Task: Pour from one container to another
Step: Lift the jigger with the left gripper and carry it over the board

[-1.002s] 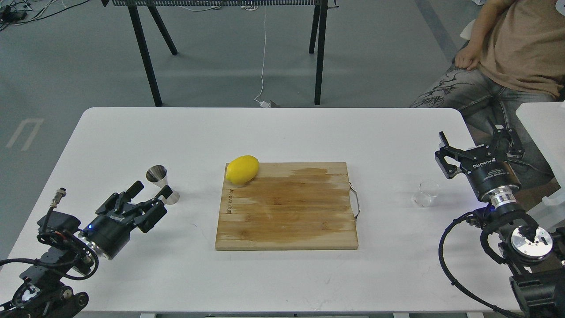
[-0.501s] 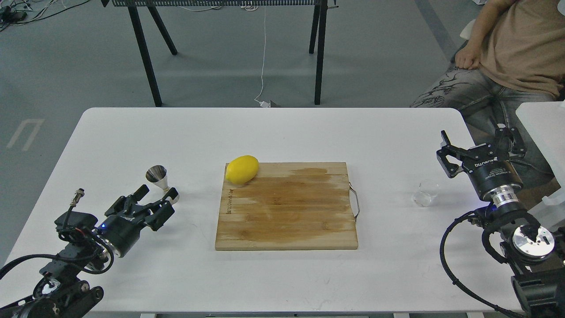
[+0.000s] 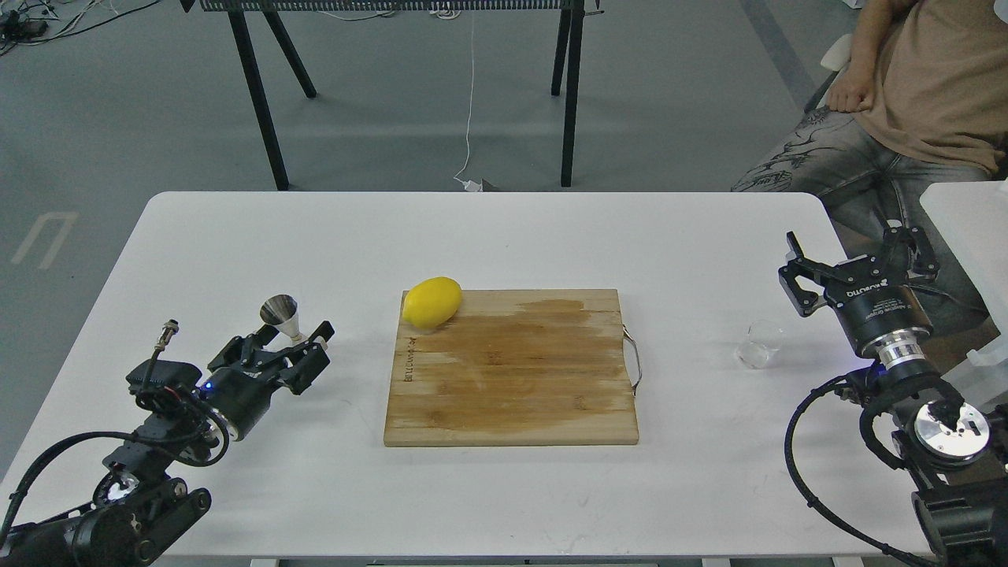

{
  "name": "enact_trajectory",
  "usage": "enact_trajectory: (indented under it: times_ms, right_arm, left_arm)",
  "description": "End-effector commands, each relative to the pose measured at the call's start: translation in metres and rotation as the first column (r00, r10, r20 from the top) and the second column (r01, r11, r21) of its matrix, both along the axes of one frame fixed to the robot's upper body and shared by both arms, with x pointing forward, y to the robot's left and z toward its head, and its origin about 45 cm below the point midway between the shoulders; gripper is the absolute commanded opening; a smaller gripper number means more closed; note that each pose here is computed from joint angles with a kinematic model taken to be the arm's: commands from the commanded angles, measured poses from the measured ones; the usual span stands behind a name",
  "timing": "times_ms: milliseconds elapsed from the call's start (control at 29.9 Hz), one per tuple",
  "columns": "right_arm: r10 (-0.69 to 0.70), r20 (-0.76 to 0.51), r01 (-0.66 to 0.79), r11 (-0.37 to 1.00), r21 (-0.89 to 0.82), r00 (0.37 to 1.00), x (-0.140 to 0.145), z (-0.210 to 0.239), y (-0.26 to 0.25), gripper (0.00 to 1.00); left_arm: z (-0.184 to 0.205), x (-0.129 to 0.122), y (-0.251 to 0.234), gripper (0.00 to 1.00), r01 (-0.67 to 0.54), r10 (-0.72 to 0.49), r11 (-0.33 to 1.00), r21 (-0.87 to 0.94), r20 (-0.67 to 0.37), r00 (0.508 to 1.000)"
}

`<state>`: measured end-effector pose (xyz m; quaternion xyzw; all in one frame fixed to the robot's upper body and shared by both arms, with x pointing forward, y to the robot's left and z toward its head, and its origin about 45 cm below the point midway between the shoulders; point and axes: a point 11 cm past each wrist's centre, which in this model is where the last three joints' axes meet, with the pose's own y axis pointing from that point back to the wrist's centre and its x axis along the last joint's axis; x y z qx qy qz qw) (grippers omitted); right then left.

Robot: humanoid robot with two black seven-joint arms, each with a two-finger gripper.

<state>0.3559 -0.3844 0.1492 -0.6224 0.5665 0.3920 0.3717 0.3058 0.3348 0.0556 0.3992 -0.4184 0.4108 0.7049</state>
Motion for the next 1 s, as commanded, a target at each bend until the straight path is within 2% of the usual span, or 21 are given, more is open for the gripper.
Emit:
enact_trajectory:
  times_ms: [0,167,434,568,702,969]
  right_arm:
    - [0.0,0.0,0.0,1.0,0.0,1.0,0.0,0.0,0.0,0.98]
    - [0.0,0.0,0.0,1.0,0.0,1.0,0.0,0.0,0.0,0.98]
    - [-0.001,-0.001,0.001,1.0,0.0,1.0,0.0,0.0,0.0,0.98]
    - [-0.001,-0.001,0.001,1.0,0.0,1.0,0.0,0.0,0.0,0.98]
    - [-0.001,-0.003,0.001,1.0,0.001,1.0,0.0,-0.001,0.0,0.98]
    - [-0.003,-0.004,0.003,1.0,-0.001,1.0,0.0,-0.001,-0.001,0.98]
  left_arm:
    - [-0.003,0.006,-0.002,0.96,-0.011,0.011,1.0,0.003,-0.002,1.0]
    - [-0.01,0.009,-0.009,0.92,0.008,-0.007,1.0,0.027,-0.022,1.0]
    - [-0.017,0.014,-0.002,0.75,-0.022,0.024,0.998,0.059,-0.041,0.999]
    - [-0.017,0.017,0.003,0.64,-0.033,0.036,0.997,0.073,-0.043,0.998]
    - [-0.017,0.019,0.004,0.49,-0.037,0.041,0.996,0.082,-0.043,0.998]
    - [-0.019,0.018,0.005,0.31,-0.04,0.045,0.996,0.085,-0.047,0.998]
